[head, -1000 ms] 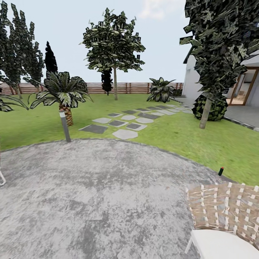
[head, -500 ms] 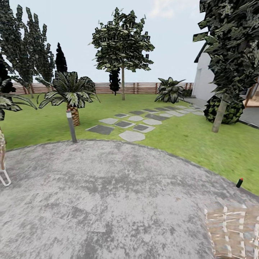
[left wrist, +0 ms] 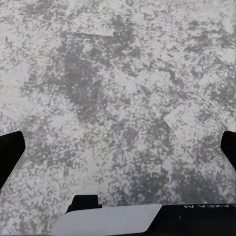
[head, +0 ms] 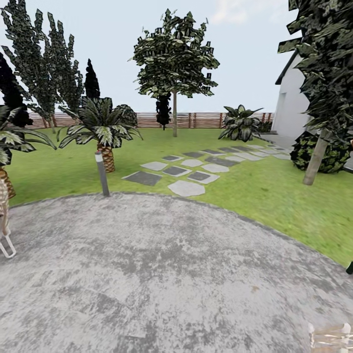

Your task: In the garden, pick up the pesticide atomizer on the floor and spray pesticide onto both trees until each tree trunk is fully covered.

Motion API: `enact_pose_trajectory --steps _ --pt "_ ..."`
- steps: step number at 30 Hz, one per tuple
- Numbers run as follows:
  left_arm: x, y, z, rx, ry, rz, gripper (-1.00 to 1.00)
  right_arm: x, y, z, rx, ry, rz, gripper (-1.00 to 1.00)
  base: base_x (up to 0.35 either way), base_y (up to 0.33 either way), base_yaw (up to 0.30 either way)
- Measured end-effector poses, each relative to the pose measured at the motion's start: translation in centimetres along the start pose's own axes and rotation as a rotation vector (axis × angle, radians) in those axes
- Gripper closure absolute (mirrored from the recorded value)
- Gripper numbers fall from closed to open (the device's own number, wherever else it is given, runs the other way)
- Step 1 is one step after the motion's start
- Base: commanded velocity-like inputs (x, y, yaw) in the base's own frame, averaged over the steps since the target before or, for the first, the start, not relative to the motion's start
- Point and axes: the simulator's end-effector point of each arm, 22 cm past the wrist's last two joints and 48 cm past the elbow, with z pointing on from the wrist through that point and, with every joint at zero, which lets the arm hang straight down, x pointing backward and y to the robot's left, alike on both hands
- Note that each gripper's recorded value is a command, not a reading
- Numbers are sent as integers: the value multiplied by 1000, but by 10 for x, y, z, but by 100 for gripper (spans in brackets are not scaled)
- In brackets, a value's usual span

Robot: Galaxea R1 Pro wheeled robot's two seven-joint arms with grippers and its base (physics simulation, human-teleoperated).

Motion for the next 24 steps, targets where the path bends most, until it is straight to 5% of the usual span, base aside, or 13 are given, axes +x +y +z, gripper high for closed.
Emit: enact_pose_trajectory --steps 24 --pt "0 0 0 0 0 0 -100 0 0 0 0 0 0 -100 350 0 0"
